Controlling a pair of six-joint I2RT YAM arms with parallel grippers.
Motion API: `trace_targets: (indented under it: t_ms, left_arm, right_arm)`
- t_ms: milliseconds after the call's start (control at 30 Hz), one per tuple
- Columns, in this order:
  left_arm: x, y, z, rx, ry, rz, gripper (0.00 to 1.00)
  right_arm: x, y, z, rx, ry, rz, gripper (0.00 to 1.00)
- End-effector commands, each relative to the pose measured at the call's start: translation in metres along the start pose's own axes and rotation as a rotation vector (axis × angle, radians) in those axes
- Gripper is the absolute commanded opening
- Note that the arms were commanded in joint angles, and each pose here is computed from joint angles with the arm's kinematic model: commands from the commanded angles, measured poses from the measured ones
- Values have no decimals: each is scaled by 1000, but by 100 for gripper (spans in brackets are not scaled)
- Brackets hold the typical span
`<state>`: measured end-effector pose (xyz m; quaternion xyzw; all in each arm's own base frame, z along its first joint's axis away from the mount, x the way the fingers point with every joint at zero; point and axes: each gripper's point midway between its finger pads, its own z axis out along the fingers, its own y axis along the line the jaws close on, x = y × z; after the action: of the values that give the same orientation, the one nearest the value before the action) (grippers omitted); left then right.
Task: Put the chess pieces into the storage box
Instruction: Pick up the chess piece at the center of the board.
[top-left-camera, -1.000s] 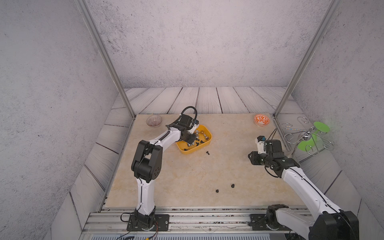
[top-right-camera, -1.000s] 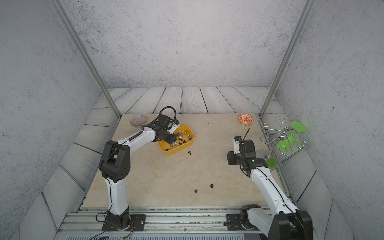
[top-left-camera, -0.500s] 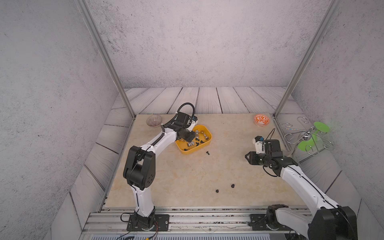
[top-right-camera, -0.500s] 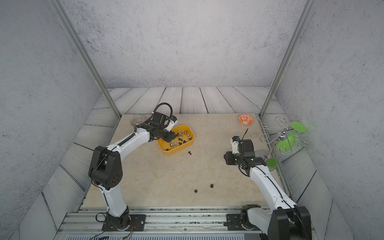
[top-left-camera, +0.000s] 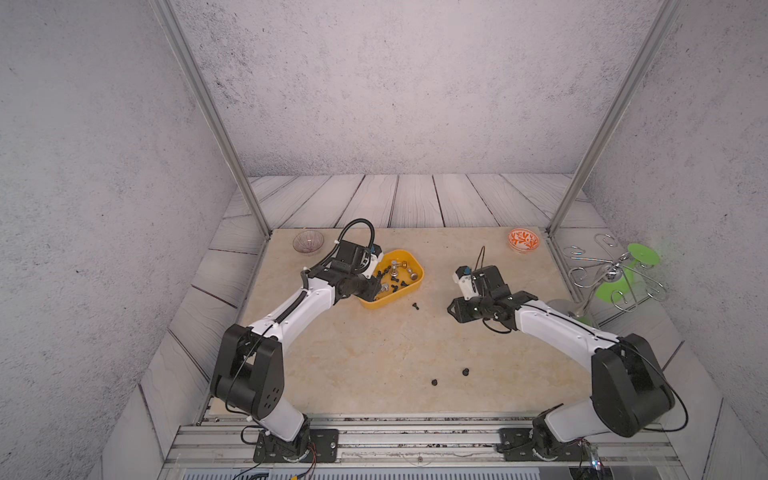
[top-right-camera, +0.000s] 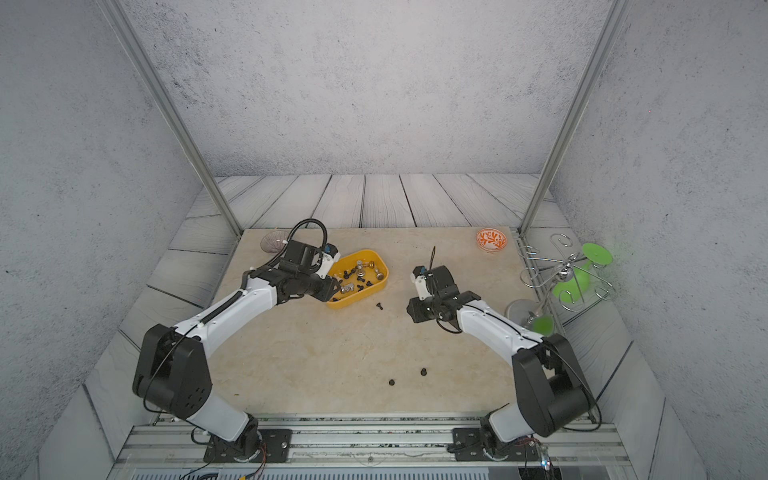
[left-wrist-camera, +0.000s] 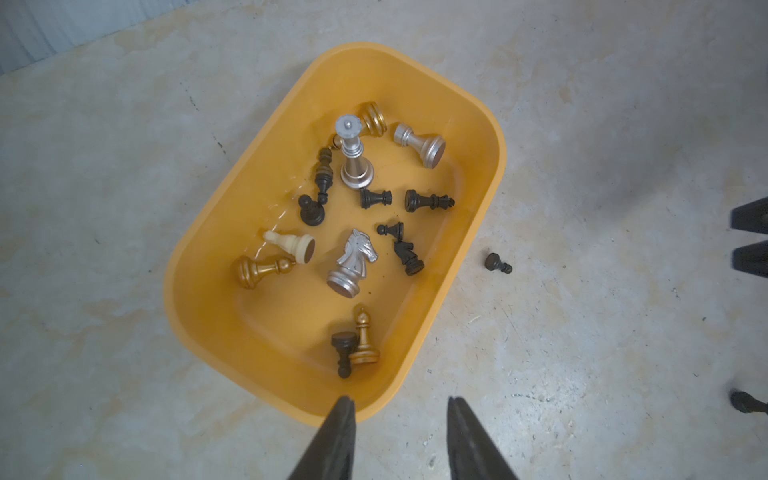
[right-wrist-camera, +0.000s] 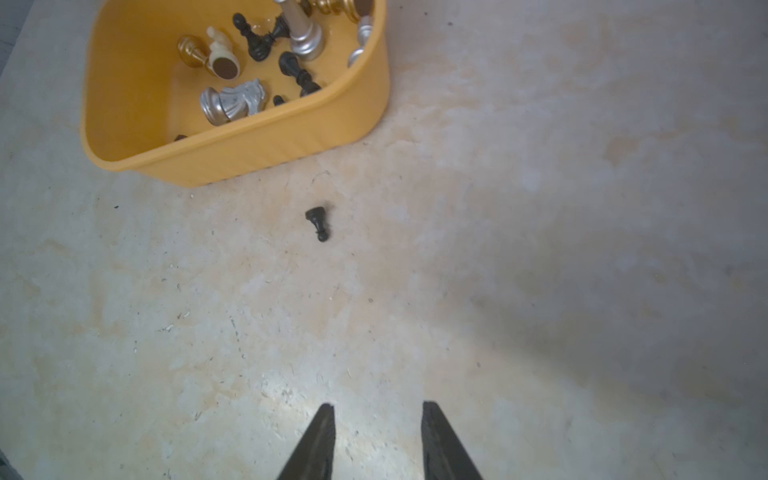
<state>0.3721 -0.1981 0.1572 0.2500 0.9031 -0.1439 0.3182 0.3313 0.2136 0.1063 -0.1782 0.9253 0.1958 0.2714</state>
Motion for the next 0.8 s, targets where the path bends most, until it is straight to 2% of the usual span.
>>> trace_targets:
  t_ms: [0,167,433,767]
  left_arm:
    - [3,2,-13,-6,-39,-49,40]
    - [16,2,-23,-18,-76,-77,40]
    - [23,3,-27,-12,-89,-101,40]
    - [32,0,-25,13,-65,-104,40]
  right_arm:
    - [-19,11,20,15,-28,-65,37]
    - [-28,22,56,31,16,-101,36]
    - [-40,37,91,49,25,-152,36]
    - [-30,39,124,81,60,-169,36]
